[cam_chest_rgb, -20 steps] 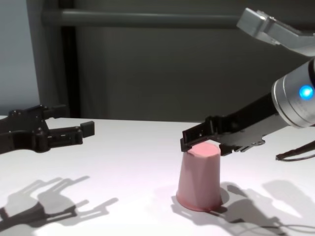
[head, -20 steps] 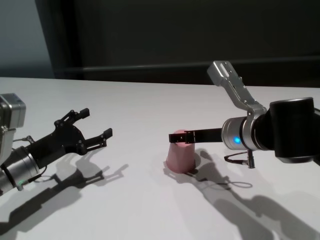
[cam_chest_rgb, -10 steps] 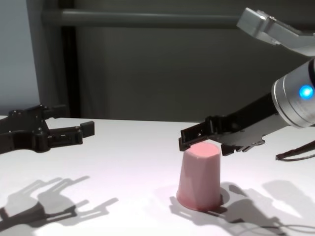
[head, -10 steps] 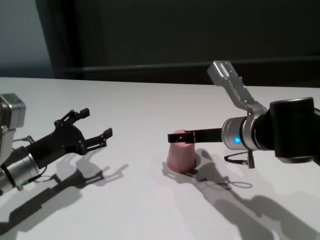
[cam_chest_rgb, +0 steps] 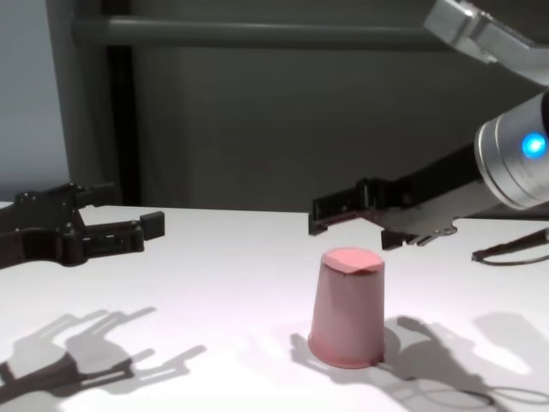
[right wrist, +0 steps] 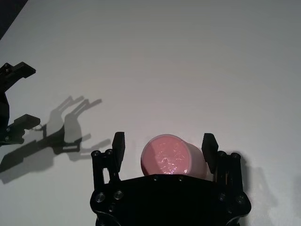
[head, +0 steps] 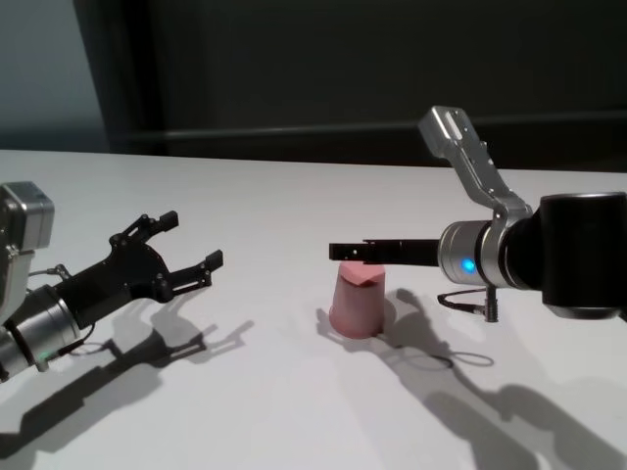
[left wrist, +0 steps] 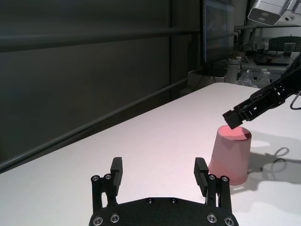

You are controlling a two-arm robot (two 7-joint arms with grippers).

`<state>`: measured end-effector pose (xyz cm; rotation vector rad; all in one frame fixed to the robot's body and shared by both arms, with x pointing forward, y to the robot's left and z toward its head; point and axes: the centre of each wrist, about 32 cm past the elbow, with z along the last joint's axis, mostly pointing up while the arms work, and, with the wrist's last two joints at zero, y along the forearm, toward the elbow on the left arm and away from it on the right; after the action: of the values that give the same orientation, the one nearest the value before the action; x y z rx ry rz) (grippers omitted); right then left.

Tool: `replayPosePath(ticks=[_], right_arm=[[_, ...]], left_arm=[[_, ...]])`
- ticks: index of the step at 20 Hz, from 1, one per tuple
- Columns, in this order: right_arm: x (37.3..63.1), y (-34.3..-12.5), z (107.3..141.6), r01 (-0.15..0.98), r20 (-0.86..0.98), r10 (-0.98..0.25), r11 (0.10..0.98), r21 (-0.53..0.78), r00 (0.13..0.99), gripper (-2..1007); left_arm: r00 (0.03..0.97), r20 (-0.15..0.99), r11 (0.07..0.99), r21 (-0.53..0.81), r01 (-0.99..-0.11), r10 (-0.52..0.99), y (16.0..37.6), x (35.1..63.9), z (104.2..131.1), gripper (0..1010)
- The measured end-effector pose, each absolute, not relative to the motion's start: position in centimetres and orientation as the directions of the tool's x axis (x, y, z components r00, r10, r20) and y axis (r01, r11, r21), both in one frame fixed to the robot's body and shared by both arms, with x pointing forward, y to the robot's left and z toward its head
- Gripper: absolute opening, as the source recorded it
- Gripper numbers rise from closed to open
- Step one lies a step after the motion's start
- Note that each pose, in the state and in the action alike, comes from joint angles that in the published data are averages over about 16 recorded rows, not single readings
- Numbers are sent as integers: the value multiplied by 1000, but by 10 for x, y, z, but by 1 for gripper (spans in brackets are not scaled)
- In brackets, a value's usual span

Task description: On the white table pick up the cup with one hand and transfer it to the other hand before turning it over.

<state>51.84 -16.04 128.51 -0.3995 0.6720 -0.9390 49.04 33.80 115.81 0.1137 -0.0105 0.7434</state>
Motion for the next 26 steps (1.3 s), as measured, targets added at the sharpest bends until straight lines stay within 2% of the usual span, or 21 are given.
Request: replayPosePath(ticks=[12, 19, 26], right_arm=[[515, -177, 1288, 734, -522, -796, 547, -402, 307, 1000], [512, -189, 1286, 805, -570, -785, 492, -332, 245, 1000], [509, -198, 1282, 858, -544, -814, 416, -301, 204, 1000]], left_arm=[[736, 50, 730, 100, -676, 675, 338, 490, 1158, 1001], [736, 50, 730, 100, -676, 675, 338, 490, 1158, 1001], [736, 50, 730, 100, -676, 675, 338, 490, 1158, 1001]])
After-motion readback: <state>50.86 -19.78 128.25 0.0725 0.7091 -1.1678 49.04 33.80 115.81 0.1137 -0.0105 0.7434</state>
